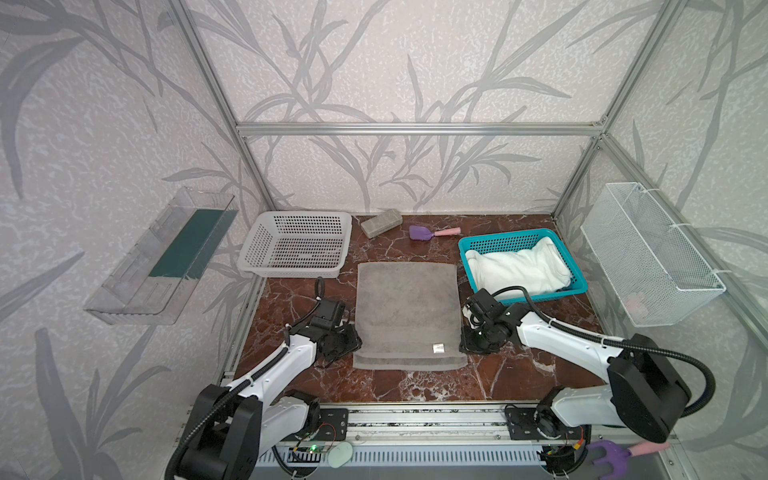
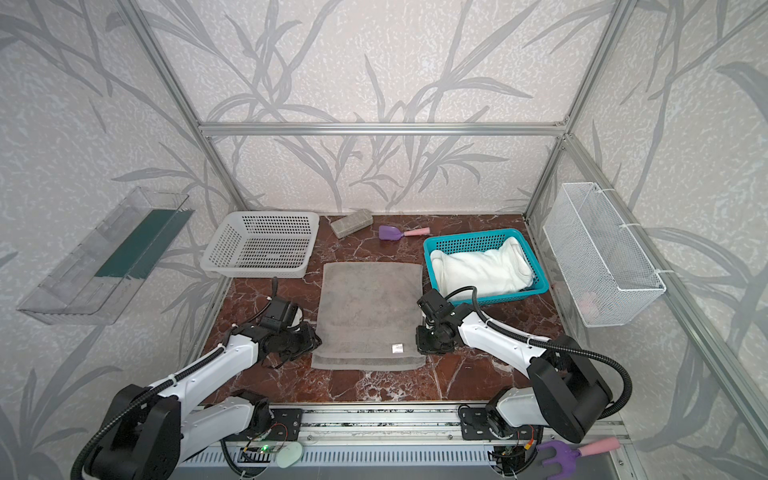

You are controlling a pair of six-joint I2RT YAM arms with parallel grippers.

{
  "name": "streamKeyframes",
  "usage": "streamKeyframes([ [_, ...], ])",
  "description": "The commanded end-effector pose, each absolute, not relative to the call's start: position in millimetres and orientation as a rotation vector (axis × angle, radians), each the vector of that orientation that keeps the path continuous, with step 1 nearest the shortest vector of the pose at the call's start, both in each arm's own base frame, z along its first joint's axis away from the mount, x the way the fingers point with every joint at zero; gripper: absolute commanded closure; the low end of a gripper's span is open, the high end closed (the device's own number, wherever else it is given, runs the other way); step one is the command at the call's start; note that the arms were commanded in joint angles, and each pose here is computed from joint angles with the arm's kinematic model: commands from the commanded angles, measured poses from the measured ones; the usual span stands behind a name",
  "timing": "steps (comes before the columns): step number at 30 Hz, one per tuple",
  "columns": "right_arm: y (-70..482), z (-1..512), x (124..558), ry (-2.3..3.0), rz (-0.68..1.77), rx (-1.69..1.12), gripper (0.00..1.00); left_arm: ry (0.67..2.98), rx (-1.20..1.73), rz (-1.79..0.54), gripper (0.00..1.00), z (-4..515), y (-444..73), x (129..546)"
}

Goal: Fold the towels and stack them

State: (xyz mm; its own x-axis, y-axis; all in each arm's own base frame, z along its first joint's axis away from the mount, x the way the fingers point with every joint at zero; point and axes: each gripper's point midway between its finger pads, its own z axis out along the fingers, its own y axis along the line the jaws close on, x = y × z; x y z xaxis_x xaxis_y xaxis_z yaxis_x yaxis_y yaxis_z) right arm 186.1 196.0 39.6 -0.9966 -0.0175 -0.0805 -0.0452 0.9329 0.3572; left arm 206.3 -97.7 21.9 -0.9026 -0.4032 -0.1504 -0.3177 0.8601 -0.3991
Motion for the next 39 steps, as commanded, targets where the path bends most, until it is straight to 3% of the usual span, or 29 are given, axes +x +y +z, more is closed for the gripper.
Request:
streamKeyframes([
  [1,205,45,190,3.000,0.586,-0.092,0.76,2.838,-0.534,-0.537,0.69,23,-98,205],
  [5,209,44,191,3.004,0.598,-0.098,0.77,2.848,-0.529,-0.534,0.79,23,-99,206],
  [9,205,40,189,3.033,0.530,-0.089,0.64,2.851,-0.539,-0.532,0.71,22,-98,205],
  [22,207,29,190,3.084,0.475,-0.104,0.63,2.853,-0.541,-0.546,0.75,21,-101,208],
  [25,211,32,193,3.085,0.489,-0.105,0.75,2.853,-0.535,-0.567,0.97,23,-104,210],
  [29,212,53,200,3.032,0.481,-0.115,0.98,2.841,-0.526,-0.582,1.00,34,-105,211],
  [39,207,150,226,2.834,0.520,-0.220,1.00,2.702,-0.409,-0.586,1.00,122,-99,238],
])
